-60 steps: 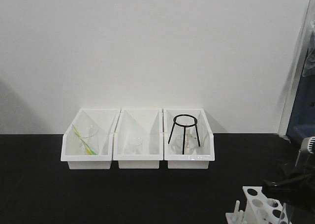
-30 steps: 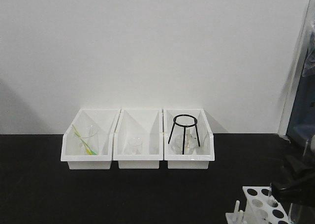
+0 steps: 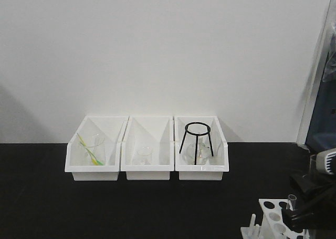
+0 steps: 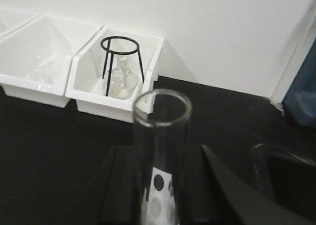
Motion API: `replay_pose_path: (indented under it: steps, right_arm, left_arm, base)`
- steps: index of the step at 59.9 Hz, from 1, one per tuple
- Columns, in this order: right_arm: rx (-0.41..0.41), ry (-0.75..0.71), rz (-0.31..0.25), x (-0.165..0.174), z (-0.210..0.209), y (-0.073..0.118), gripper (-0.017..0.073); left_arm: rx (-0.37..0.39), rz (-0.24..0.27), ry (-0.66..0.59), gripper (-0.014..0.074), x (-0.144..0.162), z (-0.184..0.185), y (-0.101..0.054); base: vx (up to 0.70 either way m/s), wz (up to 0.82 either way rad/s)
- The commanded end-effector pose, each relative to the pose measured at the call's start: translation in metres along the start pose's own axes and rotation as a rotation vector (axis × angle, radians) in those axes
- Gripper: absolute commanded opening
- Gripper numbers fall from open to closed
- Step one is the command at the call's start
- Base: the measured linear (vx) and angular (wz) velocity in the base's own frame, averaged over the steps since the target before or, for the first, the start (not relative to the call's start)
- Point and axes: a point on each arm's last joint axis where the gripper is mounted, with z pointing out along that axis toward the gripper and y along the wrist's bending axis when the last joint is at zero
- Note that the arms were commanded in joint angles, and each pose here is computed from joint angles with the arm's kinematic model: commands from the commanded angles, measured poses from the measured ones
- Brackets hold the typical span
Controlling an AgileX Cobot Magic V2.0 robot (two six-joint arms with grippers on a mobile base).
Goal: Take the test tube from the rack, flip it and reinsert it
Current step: 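Lower the held tube into a rack hole with the right gripper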
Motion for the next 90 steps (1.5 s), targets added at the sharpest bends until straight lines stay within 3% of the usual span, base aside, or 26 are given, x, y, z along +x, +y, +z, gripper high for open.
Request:
replay_pose_path:
  steps: [1,8,19,31,35,41,50,72,90]
  right_arm:
    - [-0.052,-0.107,-0.028,-0.031,-0.008,0.0,-0.0009]
    - [-0.041,-0.143,-0.059,-0.049,-0.013,-0.003,-0.0009]
    - [-0.065,-0.167,-0.009,-0.052,-0.013,-0.001,-0.0009]
    - [-0.106,-0.261,0.146,-0.06,-0.011,-0.005,-0.0009]
    - [-0.067,-0.281,0.182,-0.06,-0.01,-0.017,-0.0009]
    - [0.017,-0.288,0.295,-0.058,-0.01,-0.036,-0.0009]
    - [0.095,-0.29,0.157,-0.057,-0.011,-0.045,-0.0009]
    - [0.07,-0.356,0.199,-0.002,-0.004,-0.032,-0.0009]
    - [0.037,-0.315,0.197,0.013,0.022,-0.028,-0.0009]
  left_arm:
    - [0.023,-0.003,-0.096,-0.0006,-0.008,-0.001,-0.002]
    - [0.023,-0.003,-0.096,-0.0006,-0.008,-0.001,-0.002]
    - [0.023,-0.003,-0.096,-0.0006,-0.008,-0.001,-0.002]
    - [0.023,-0.003,-0.096,-0.0006,-0.008,-0.001,-0.002]
    - [0.023,-0.003,-0.096,-0.0006,-0.008,-0.001,-0.002]
    - [0.023,-0.003,-0.096,-0.0006,-0.008,-0.001,-0.002]
    - [0.023,-0.003,-0.096,-0.0006,-0.008,-0.001,-0.002]
    - [0.023,-0.003,-0.096,-0.0006,-0.008,-0.001,-0.002]
    - [0.023,-0.003,-0.096,-0.0006,-0.008,-0.001,-0.002]
  base:
    - [0.0,0.0]
    - [0.0,0.0]
    - [0.0,0.0]
    - [0.0,0.0]
    - [0.0,0.0]
    - [0.0,0.0]
    - [0.0,0.0]
    - [0.0,0.0]
    - [0.0,0.0]
